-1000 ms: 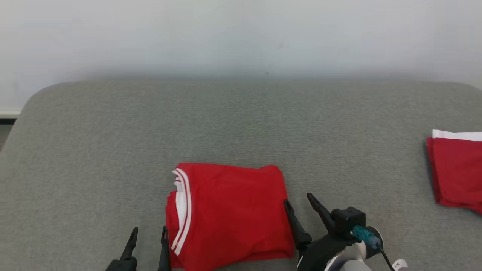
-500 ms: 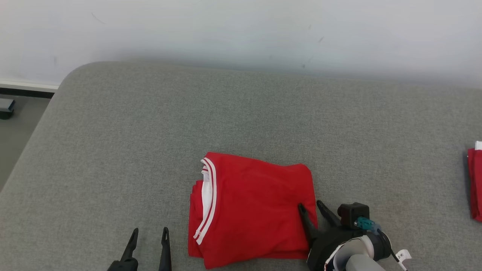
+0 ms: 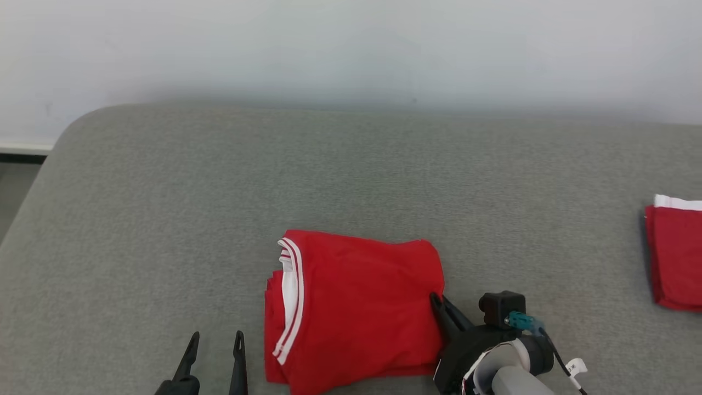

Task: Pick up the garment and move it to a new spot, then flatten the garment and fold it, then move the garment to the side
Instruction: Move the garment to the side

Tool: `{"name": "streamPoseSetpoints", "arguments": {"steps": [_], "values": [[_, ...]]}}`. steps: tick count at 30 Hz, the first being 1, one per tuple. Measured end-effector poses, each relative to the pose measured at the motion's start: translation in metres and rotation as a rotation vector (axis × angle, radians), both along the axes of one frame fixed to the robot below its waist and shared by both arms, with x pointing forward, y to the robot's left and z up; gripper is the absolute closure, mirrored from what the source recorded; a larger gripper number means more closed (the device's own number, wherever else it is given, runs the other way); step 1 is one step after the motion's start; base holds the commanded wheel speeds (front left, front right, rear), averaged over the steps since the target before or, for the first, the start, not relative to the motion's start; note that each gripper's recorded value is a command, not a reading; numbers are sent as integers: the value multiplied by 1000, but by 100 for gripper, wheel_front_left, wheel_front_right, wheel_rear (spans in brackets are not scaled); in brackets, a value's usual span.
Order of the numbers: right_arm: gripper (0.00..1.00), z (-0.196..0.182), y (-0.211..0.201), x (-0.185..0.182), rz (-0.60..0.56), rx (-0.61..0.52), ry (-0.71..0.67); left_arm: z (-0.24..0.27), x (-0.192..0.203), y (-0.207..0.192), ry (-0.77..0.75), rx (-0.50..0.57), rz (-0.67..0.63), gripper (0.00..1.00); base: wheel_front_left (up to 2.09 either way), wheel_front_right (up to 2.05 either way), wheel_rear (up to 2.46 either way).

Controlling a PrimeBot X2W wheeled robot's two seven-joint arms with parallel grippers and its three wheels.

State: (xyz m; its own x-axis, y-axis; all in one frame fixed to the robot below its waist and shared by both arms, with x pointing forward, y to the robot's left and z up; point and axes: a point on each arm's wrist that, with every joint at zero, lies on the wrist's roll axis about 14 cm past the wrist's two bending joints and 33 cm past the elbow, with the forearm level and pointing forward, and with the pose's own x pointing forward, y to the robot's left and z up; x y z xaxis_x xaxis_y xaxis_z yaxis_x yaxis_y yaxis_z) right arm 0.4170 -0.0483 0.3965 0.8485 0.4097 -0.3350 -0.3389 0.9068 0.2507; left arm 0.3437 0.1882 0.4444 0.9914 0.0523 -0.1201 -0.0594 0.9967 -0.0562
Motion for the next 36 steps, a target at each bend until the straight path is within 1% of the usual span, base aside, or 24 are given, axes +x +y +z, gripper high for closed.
{"name": "streamPoseSetpoints", "arguments": {"steps": [5, 11, 20, 30, 34, 36], "values": [[100, 12, -33, 2, -101, 7, -41, 3, 11, -19, -12, -9, -64, 0, 0, 0, 0], [100, 15, -82, -10, -230, -15, -61, 6, 28, -56, -24, -19, -177, 0, 0, 0, 0], [100, 20, -152, -38, -426, -39, -82, 12, 53, -123, -47, -34, -369, 0, 0, 0, 0], [100, 23, -202, -71, -590, -39, -86, 12, 68, -189, -55, -57, -552, 0, 0, 0, 0], [100, 22, -216, -79, -637, -46, -81, 11, 71, -208, -55, -68, -600, 0, 0, 0, 0], [100, 21, -219, -81, -645, -49, -77, 11, 72, -211, -55, -70, -608, 0, 0, 0, 0]]}}
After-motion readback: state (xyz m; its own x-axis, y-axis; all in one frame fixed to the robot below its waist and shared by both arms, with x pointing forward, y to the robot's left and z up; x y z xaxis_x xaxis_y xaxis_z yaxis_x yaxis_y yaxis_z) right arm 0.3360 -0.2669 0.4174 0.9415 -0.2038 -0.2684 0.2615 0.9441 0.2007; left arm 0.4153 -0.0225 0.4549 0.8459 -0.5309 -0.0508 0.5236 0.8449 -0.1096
